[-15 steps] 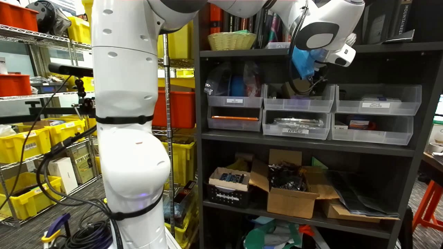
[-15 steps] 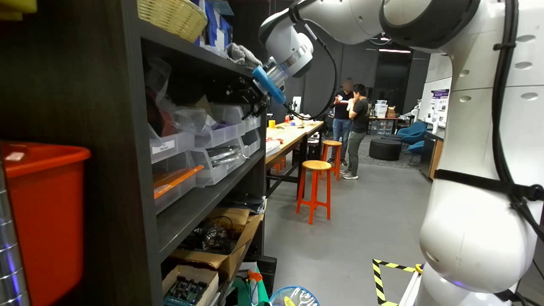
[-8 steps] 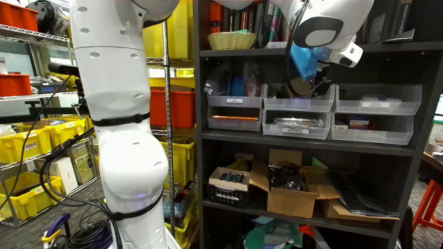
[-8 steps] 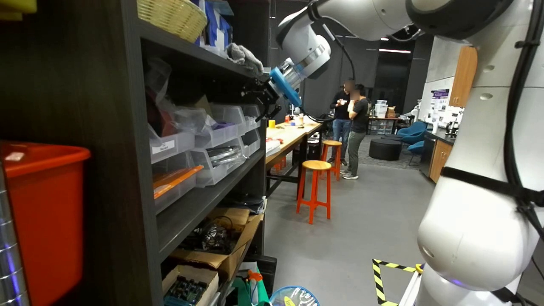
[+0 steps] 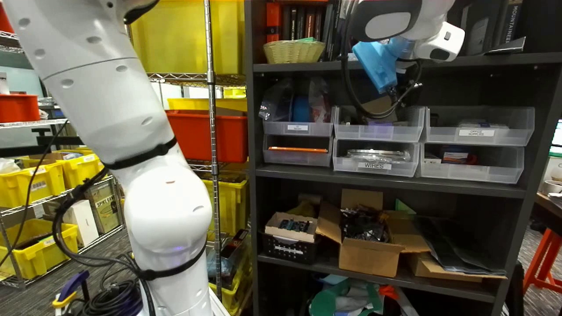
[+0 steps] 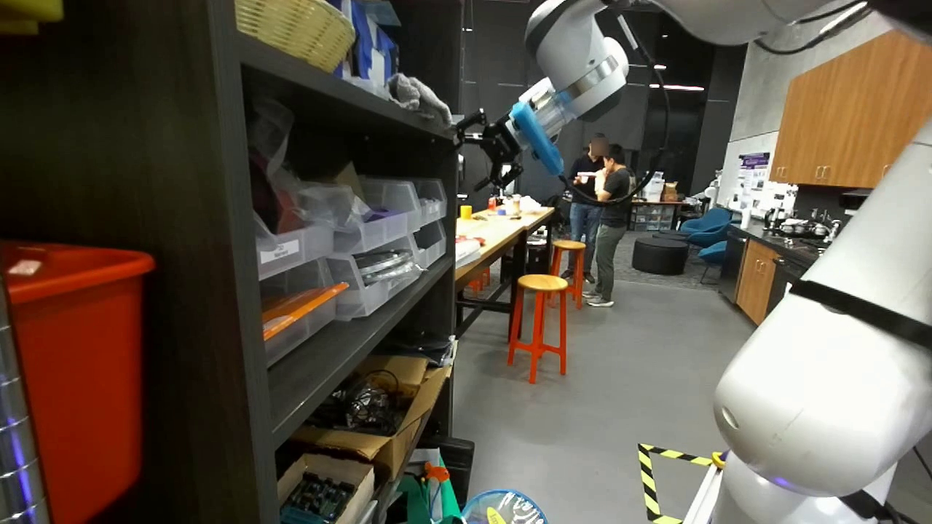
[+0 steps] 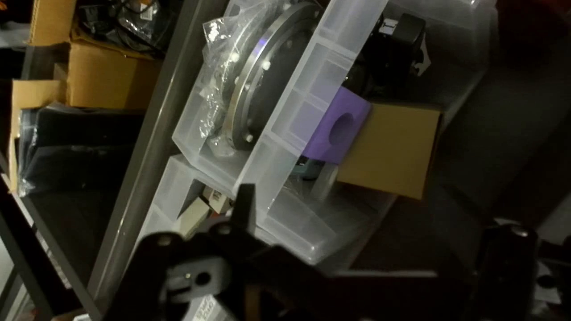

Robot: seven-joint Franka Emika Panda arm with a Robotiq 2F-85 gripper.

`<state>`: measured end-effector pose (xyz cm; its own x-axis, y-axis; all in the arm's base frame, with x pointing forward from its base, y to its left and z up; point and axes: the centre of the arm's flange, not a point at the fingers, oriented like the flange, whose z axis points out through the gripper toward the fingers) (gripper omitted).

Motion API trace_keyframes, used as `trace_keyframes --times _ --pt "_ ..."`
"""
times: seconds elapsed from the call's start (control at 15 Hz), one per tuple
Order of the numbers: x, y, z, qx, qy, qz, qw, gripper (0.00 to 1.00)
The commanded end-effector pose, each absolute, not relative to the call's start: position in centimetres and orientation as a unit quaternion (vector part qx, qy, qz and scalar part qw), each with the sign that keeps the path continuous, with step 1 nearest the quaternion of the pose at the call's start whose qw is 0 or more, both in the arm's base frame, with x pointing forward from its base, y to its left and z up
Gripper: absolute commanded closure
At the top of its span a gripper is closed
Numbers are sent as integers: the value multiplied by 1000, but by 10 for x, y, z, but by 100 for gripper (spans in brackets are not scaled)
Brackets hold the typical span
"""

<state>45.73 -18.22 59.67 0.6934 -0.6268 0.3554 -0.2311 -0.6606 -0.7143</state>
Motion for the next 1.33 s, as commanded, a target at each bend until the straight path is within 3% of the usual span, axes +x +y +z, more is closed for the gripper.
trace_keyframes --times 0.0,0.47,0.93,1.27 --pt "388 -153 633 -856 215 -373 287 0" --pt "317 -61 704 -870 92 -467 133 0" --pt "301 16 728 -843 -40 -535 -28 0" --pt "306 32 721 -855 -59 -515 -27 0"
